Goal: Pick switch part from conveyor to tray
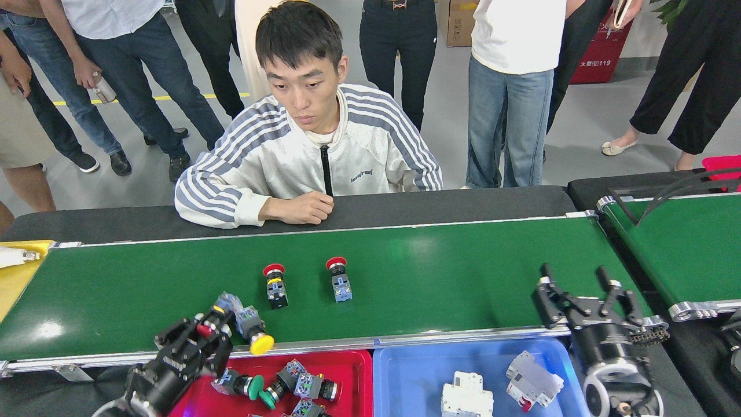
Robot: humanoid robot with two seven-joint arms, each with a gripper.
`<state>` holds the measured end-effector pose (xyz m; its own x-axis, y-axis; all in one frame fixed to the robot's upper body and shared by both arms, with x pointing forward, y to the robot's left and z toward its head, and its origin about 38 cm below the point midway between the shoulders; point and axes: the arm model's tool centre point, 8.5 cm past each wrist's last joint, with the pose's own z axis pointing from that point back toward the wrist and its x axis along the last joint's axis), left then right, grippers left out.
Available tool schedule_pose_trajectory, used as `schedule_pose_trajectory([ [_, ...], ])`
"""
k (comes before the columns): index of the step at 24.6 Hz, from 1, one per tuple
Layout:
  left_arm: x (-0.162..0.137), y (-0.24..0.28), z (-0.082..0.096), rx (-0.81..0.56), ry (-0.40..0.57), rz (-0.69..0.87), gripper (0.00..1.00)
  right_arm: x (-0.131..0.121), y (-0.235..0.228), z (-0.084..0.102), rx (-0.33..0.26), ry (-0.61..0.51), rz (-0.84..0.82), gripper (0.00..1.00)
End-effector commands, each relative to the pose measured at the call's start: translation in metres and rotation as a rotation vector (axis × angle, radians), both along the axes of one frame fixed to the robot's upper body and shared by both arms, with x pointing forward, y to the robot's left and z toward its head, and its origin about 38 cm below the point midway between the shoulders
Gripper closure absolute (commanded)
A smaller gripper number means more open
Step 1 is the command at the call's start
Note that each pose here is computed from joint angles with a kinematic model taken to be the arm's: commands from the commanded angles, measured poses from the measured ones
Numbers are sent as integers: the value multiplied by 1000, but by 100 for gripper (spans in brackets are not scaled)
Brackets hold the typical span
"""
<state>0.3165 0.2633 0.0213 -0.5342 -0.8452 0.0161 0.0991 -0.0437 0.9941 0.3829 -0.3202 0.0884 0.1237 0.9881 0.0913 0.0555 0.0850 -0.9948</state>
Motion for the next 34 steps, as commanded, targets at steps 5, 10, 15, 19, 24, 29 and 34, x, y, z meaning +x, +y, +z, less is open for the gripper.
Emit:
schedule_pose_trajectory([
  [5, -28, -26, 16, -9, 7, 71, 0, -1, -26, 15, -45, -35, -44, 0],
  [10, -46, -24, 8, -9, 40, 89, 0, -2, -26, 14, -47, -31, -38, 0],
  [15, -37, 27, 14, 15, 13, 368, 0, -8, -26, 6, -51, -7, -25, 0],
  [19, -35, 75, 16, 60, 0, 638, 0, -8, -20, 5, -45, -6, 30, 0],
  [24, -33, 80, 14, 62, 9, 652, 0, -8, -16, 4, -12, -7, 70, 0],
  [29, -1, 82, 26, 59, -31, 644, 0, -8, -12, 4, -12, -7, 99, 0],
  [34, 36, 102, 22, 83, -8, 654, 0, -8, -5, 3, -11, -5, 143, 0],
])
